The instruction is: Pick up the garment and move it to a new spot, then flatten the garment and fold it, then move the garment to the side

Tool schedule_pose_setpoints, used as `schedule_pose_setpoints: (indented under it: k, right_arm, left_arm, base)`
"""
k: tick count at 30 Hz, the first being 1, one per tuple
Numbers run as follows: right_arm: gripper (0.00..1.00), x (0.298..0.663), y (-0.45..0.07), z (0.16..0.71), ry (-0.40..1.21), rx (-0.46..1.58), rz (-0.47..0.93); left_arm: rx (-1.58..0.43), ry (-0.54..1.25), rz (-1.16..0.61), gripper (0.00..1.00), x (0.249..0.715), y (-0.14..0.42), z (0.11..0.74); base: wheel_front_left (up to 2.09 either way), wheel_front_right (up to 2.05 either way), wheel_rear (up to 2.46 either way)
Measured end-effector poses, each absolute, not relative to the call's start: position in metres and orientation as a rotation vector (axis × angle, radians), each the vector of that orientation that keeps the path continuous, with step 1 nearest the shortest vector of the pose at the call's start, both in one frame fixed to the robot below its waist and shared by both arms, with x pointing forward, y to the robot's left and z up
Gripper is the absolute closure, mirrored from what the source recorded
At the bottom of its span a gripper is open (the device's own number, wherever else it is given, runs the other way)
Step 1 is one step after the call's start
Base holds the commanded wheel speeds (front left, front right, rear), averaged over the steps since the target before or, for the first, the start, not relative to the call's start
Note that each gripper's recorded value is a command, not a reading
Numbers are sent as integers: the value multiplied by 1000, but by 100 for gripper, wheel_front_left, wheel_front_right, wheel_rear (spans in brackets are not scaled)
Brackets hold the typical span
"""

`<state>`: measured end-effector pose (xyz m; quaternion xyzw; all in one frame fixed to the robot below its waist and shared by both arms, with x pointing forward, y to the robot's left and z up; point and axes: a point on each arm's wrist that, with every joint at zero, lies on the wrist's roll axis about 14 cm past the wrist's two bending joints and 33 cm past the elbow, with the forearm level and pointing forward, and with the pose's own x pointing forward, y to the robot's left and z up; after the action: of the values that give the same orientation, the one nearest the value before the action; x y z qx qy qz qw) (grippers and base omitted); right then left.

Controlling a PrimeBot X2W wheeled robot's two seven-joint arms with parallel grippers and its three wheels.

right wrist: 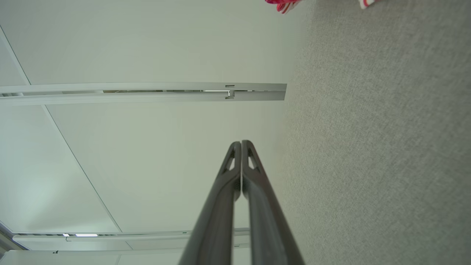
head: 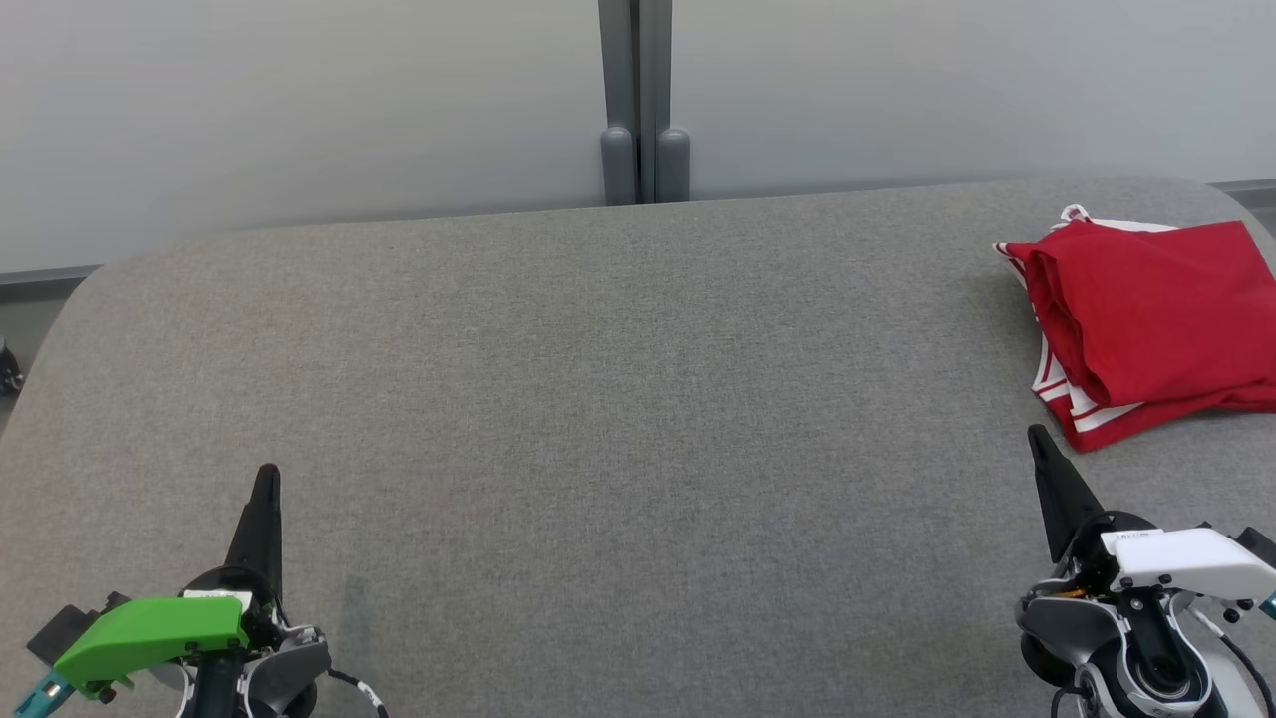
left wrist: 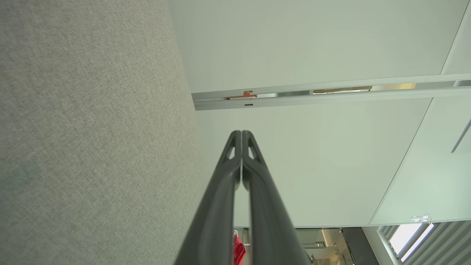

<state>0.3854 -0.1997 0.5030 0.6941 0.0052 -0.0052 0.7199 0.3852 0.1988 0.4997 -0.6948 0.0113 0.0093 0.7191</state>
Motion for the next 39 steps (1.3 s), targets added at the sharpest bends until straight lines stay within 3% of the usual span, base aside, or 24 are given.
schedule_pose_setpoints:
  k: [39]
  right_arm:
    - [100, 388, -200, 505, 3, 1577, -7]
  left_arm:
    - [-1573, 8, 10, 100, 388, 200, 504]
  base:
    - [0, 0, 0]
